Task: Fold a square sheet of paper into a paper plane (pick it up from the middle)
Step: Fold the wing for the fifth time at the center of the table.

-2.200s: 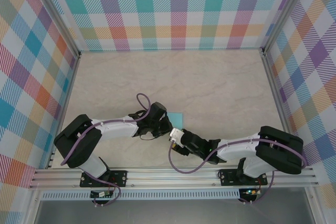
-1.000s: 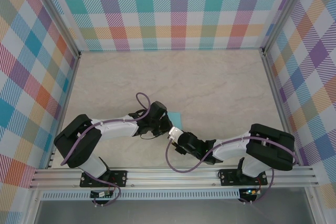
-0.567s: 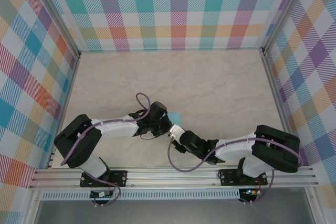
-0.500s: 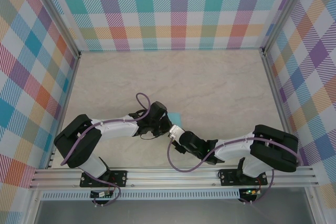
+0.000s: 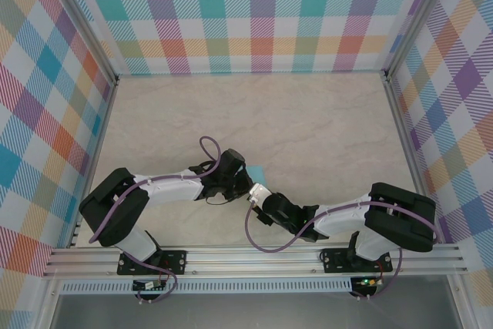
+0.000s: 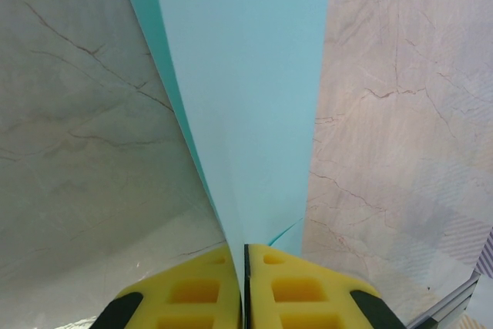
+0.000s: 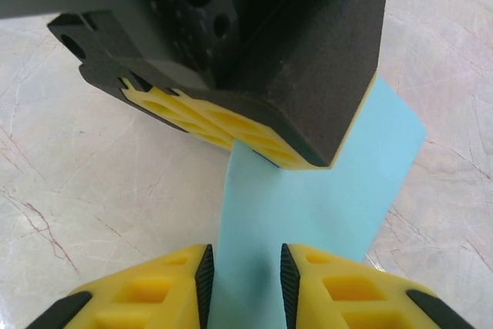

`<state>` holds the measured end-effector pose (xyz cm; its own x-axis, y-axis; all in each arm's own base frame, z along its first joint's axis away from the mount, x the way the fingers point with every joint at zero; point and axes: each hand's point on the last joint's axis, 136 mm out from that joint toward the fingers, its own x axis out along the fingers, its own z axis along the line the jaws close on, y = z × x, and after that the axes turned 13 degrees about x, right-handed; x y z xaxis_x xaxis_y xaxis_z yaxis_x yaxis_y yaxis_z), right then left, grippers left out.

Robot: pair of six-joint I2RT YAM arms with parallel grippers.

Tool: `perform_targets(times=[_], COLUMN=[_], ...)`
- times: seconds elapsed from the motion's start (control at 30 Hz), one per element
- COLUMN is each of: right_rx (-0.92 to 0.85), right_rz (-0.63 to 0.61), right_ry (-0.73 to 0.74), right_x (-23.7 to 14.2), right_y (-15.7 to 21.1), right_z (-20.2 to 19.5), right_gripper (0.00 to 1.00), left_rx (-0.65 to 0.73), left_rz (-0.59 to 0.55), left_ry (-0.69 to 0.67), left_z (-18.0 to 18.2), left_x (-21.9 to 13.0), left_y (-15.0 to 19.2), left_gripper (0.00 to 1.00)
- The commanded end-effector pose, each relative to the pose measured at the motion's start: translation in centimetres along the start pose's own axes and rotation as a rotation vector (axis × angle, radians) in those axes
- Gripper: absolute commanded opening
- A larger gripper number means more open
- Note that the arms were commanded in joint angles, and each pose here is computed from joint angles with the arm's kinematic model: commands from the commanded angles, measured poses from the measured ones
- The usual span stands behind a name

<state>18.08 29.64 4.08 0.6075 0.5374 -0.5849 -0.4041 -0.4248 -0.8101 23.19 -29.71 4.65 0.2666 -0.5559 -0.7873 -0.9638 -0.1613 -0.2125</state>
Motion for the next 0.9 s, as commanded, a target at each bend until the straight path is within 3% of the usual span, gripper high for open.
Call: perform_targets(times=[0.0,0.23,0.6,0.87], right_rx=[0.011,0.001,0.005,0.086], right_rz=[0.008,0.015,0.028,0.025], right_ry=[0.02,0.03,0.034,0.034], right_x=[0.1,0.4,0.2,0.1], right_y=[0.6,0.6,0.9,1.2], right_z=[-0.4,-0.4,-0.5,-0.8], right_gripper=[0.27,0.22,0.04,0.0], left_rx=[-0.001,-0.001,0.001,0.028], left_rz=[0.02,0.015,0.002,-0.037], left_ry=[0.005,0.007,0.0,-0.028], left_z=[-0.5,-0.6,-0.3,-0.4], left_x=[0.0,-0.1,-0.4,-1.9], left_y=[0.4,0.3,0.2,-0.6], left_gripper=[0.1,0.1,0.15,0.38])
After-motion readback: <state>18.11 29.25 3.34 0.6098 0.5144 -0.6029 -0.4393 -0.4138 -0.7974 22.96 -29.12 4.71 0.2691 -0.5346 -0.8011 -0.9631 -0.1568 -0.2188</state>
